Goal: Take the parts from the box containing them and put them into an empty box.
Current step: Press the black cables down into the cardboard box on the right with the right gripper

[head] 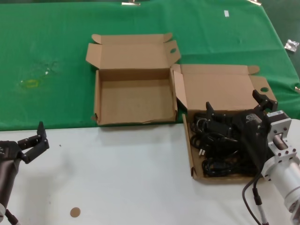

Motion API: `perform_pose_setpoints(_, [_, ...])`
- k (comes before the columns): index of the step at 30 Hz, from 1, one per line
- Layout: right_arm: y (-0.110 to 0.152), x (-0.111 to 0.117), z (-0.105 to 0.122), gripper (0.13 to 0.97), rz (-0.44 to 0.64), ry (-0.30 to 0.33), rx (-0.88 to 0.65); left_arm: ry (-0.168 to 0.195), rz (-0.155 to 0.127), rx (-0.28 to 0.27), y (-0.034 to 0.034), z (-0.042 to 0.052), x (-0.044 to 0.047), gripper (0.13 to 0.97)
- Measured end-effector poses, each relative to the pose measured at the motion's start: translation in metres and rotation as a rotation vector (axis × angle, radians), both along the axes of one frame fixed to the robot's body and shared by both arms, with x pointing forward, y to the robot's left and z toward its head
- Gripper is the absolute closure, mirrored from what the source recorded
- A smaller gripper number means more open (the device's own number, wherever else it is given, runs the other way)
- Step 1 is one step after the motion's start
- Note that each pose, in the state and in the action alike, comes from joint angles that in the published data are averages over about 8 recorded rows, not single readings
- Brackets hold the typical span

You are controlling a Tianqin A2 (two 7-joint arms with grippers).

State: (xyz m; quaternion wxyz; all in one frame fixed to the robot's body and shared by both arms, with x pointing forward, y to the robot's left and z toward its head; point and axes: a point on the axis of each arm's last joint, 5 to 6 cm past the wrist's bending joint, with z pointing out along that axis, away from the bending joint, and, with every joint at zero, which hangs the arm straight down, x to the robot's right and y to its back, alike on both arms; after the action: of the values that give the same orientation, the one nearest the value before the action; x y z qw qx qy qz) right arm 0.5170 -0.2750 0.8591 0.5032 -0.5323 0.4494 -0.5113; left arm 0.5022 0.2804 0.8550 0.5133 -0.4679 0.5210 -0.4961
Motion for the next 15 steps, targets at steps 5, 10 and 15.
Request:
perform_pose_setpoints(5, [0.0000, 0.0000, 0.0000, 0.130, 0.000, 0.000, 0.000, 0.000, 0.000, 0.000, 0.0000, 0.0000, 0.0000, 0.132])
perform_pose_setpoints(10, [0.0000, 0.0000, 0.0000, 0.130, 0.000, 0.000, 0.000, 0.000, 0.000, 0.000, 0.0000, 0.0000, 0.0000, 0.132])
perform_pose_setpoints(15, [0.0000, 0.0000, 0.0000, 0.130, 0.000, 0.000, 0.000, 0.000, 0.000, 0.000, 0.0000, 0.0000, 0.0000, 0.132])
